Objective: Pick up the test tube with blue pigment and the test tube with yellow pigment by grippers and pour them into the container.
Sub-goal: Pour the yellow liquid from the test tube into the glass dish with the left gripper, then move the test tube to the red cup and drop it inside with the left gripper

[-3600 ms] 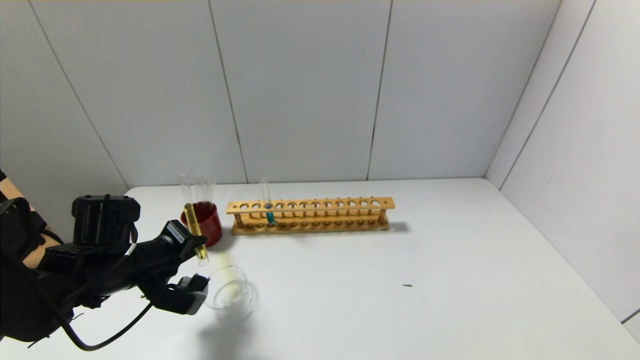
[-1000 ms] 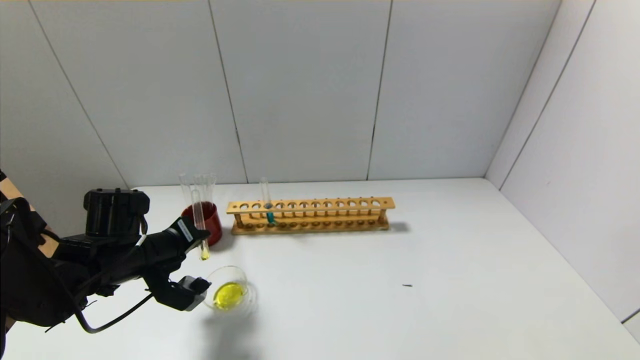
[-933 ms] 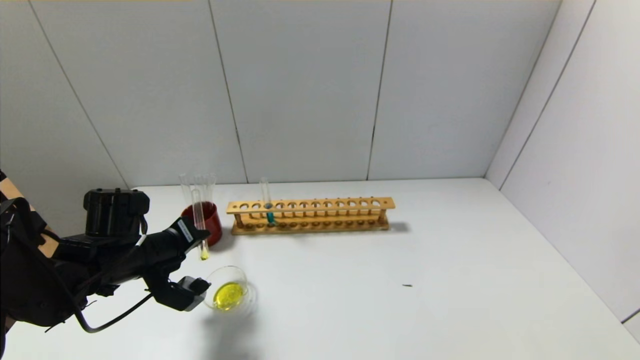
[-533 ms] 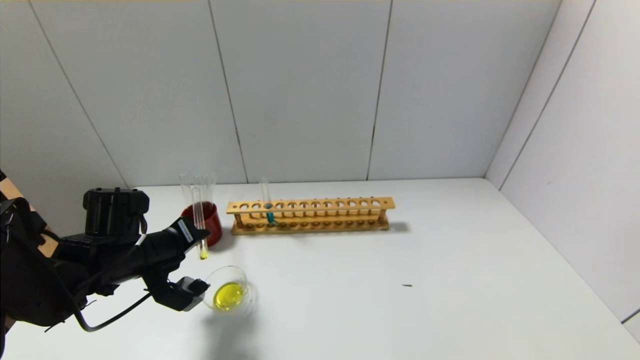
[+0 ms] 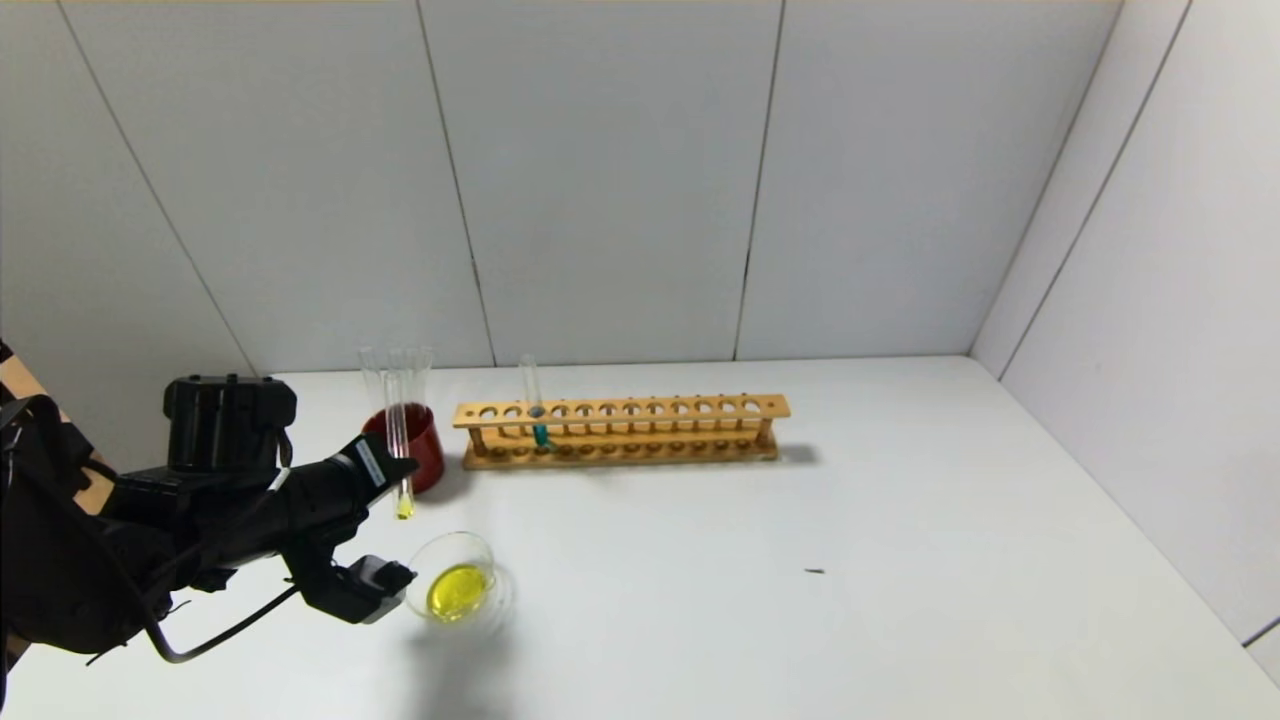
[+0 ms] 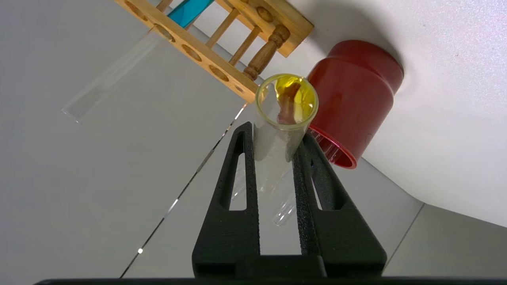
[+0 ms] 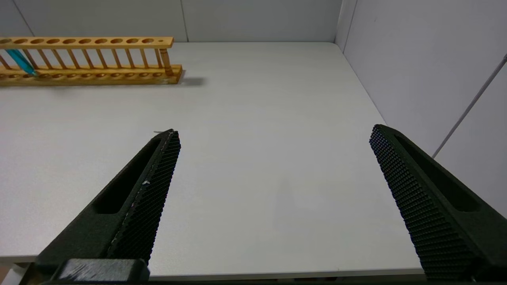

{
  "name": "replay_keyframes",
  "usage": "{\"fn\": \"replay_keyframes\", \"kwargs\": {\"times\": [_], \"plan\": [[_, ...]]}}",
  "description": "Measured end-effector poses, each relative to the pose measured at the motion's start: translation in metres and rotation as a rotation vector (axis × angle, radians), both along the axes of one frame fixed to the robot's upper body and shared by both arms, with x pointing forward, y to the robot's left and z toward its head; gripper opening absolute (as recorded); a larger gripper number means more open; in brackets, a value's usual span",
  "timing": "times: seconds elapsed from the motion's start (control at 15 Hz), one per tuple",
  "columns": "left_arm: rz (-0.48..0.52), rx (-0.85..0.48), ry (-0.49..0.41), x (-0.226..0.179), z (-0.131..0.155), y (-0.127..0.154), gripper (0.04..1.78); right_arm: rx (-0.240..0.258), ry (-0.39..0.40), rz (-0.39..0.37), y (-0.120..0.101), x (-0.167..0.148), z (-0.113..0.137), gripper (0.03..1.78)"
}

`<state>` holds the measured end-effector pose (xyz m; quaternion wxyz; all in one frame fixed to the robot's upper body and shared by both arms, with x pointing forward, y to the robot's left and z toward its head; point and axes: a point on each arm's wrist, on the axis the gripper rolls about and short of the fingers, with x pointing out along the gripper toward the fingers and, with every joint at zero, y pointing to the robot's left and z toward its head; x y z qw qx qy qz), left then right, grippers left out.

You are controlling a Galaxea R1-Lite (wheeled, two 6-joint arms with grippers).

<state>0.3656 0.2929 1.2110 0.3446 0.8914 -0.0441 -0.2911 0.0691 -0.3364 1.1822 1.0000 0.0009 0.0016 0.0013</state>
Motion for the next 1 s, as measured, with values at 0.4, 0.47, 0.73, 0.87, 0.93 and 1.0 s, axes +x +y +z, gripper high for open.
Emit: {"fn": "replay_keyframes", "kwargs": {"times": [0.4,0.47,0.73,0.87,0.93,1.0], "plan": [[0.008,-0.013,0.005,-0.004,0.001,0.001,0.31,0.000,0.000,0.000,0.000,0.000,0.000,1.75],[0.029,-0.052,0.014,-0.006,0.002,0.001,0.31,0.000,0.000,0.000,0.000,0.000,0.000,1.75],[0.197,-0.389,0.069,-0.027,0.019,-0.003,0.31,0.000,0.000,0.000,0.000,0.000,0.000,1.75],[0.322,-0.603,0.056,-0.040,0.037,-0.007,0.31,0.000,0.000,0.000,0.000,0.000,0.000,1.75],[0.389,-0.730,0.052,-0.046,0.046,-0.009,0.31,0.000,0.000,0.000,0.000,0.000,0.000,1.75],[0.440,-0.846,0.052,-0.052,0.053,-0.010,0.31,0.000,0.000,0.000,0.000,0.000,0.000,1.75]]}}
